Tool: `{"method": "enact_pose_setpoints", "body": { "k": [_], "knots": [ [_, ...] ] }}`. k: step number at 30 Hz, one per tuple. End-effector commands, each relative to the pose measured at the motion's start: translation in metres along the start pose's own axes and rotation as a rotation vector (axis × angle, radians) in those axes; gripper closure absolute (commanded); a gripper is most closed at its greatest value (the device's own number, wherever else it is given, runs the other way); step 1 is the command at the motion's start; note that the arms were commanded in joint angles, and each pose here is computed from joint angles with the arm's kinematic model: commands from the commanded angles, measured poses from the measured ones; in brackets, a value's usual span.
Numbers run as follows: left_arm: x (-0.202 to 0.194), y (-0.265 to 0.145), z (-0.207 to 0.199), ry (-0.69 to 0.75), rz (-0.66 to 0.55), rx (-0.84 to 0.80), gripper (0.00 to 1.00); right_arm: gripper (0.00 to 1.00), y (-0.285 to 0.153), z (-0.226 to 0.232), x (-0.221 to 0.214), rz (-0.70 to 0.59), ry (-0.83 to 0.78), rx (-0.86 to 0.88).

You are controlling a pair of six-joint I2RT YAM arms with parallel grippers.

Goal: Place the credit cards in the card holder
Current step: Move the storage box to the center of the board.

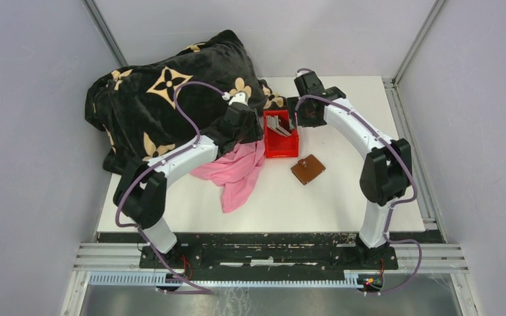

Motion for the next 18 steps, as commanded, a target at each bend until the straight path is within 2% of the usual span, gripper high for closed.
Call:
{"method": "enact_pose_setpoints", "body": {
  "k": [1,10,18],
  "knots": [
    [0.013,-0.027,-0.014,0.015,-0.049,-0.083,0.43,0.23,-0.034,-0.003,-0.007,-0.072,0.071,-0.070],
    [-0.026,-0.047,-0.032,0.038,0.017,-0.203,0.43,0.23,-0.058,0.004,-0.083,-0.051,0.144,-0.201],
    [-0.059,-0.052,-0.036,0.043,0.080,-0.233,0.44,0.22,-0.050,0.025,-0.127,-0.001,0.157,-0.271]
  ]
}}
Point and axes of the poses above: each gripper's point midway between its finger pads, its own y axis out along the fingers, its own z axis along the line the jaws close on, x = y × z, the point moved 4 cm from there along -y, back along the fingers
